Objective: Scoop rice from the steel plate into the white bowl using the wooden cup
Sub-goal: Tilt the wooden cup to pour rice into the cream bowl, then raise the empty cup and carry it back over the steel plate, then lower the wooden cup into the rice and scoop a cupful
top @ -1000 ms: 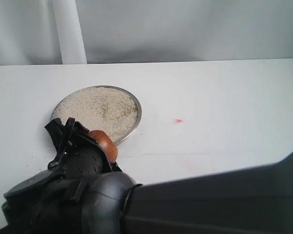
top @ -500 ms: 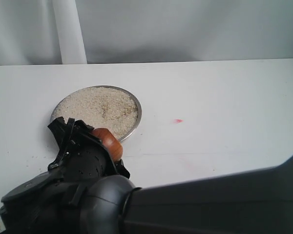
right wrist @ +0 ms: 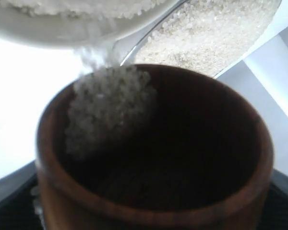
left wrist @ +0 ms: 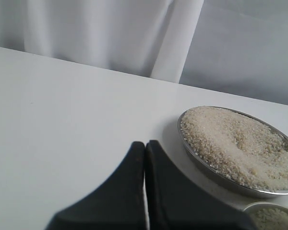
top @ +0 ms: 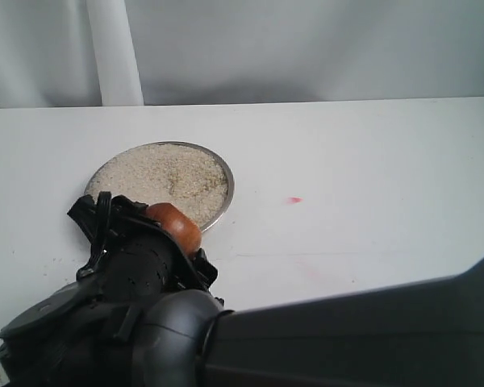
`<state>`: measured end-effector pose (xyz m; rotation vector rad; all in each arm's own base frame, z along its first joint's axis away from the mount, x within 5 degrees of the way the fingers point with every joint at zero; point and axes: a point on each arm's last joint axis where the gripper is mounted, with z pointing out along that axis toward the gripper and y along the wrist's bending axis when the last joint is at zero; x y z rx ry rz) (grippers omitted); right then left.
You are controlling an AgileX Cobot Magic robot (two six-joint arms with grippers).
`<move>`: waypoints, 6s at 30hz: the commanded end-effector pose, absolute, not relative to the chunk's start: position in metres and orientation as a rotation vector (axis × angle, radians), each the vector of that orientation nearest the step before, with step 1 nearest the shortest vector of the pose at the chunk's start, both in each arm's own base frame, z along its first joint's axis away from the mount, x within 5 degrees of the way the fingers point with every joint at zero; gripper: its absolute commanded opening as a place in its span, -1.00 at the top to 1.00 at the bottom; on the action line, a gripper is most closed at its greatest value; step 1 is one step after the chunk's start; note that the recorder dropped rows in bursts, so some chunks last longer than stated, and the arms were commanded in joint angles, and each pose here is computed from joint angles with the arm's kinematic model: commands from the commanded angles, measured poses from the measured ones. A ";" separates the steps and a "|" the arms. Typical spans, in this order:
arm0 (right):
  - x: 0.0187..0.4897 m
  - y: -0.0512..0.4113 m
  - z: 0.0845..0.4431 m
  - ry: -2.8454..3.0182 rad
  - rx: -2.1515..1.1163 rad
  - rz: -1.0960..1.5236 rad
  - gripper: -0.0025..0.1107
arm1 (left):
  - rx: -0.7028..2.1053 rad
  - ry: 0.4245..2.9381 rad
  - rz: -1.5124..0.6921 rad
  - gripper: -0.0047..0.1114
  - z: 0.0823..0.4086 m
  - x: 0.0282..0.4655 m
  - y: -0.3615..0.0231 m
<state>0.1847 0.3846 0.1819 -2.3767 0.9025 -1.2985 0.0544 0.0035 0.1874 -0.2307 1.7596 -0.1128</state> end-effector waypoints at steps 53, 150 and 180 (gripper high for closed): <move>0.304 0.370 0.265 1.225 -2.051 -0.908 0.96 | -0.229 1.756 -0.122 0.92 0.187 0.055 0.003; 0.386 0.409 0.075 1.582 -1.915 -0.323 0.96 | -0.229 1.756 -0.122 0.92 0.187 0.055 0.003; 0.407 0.389 0.074 1.847 -1.672 0.101 0.96 | -0.229 1.756 -0.122 0.92 0.187 0.055 0.003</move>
